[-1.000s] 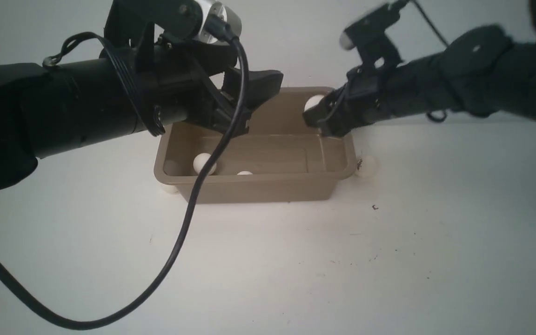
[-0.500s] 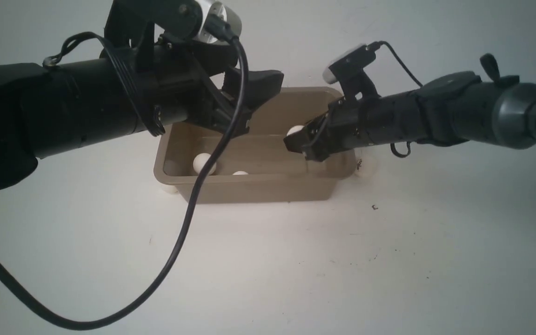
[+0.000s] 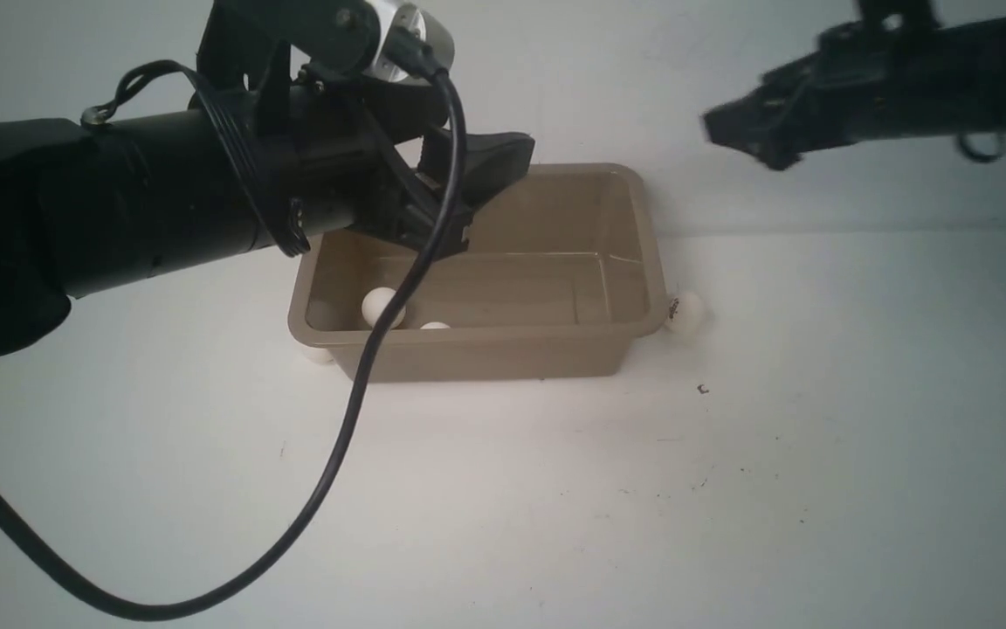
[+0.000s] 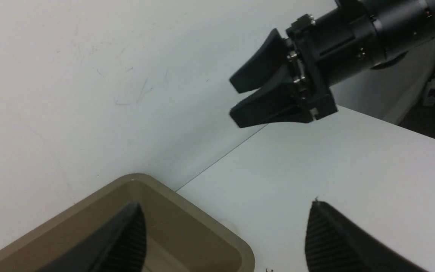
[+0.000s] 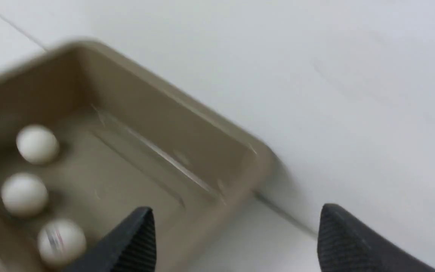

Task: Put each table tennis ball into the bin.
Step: Use the right arm to clamp the table tennis ball closest to it

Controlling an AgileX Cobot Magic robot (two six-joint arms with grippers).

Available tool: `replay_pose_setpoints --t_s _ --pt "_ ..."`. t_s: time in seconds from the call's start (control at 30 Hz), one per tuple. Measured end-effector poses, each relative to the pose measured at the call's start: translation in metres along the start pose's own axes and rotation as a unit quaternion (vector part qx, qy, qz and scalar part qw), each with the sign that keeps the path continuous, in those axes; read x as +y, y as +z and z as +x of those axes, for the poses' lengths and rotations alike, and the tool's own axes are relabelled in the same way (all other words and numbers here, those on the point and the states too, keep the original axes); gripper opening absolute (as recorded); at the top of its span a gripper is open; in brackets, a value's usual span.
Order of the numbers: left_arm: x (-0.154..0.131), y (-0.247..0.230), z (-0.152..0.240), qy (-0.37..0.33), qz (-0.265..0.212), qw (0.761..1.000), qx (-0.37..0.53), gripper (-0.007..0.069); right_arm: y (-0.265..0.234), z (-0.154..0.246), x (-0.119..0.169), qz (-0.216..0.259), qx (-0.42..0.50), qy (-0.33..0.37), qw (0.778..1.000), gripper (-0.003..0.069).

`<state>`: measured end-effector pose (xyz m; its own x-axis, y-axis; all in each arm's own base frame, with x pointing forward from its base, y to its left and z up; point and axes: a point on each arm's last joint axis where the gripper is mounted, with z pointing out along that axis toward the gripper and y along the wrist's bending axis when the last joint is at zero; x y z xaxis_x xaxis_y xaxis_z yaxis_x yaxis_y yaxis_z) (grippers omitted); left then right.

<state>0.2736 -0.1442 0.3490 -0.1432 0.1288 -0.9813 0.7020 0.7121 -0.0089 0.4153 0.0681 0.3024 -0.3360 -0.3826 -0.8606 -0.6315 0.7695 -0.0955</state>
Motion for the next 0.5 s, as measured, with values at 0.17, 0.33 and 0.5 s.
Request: replay_pose_setpoints --t_s 0.17,0.33,0.5 --pt "0.000 0.000 0.000 0.000 0.000 1.000 0.000 0.0513 0.000 0.033 -0.013 -0.055 0.083 -0.014 0.995 0.0504" --pt "0.000 0.000 0.000 0.000 0.000 1.000 0.000 0.0513 0.030 0.062 -0.006 -0.112 0.126 -0.031 0.985 0.0504" --pt "0.000 0.000 0.000 0.000 0.001 1.000 0.000 0.0513 0.064 0.089 0.000 -0.121 0.151 -0.032 0.981 0.0504"
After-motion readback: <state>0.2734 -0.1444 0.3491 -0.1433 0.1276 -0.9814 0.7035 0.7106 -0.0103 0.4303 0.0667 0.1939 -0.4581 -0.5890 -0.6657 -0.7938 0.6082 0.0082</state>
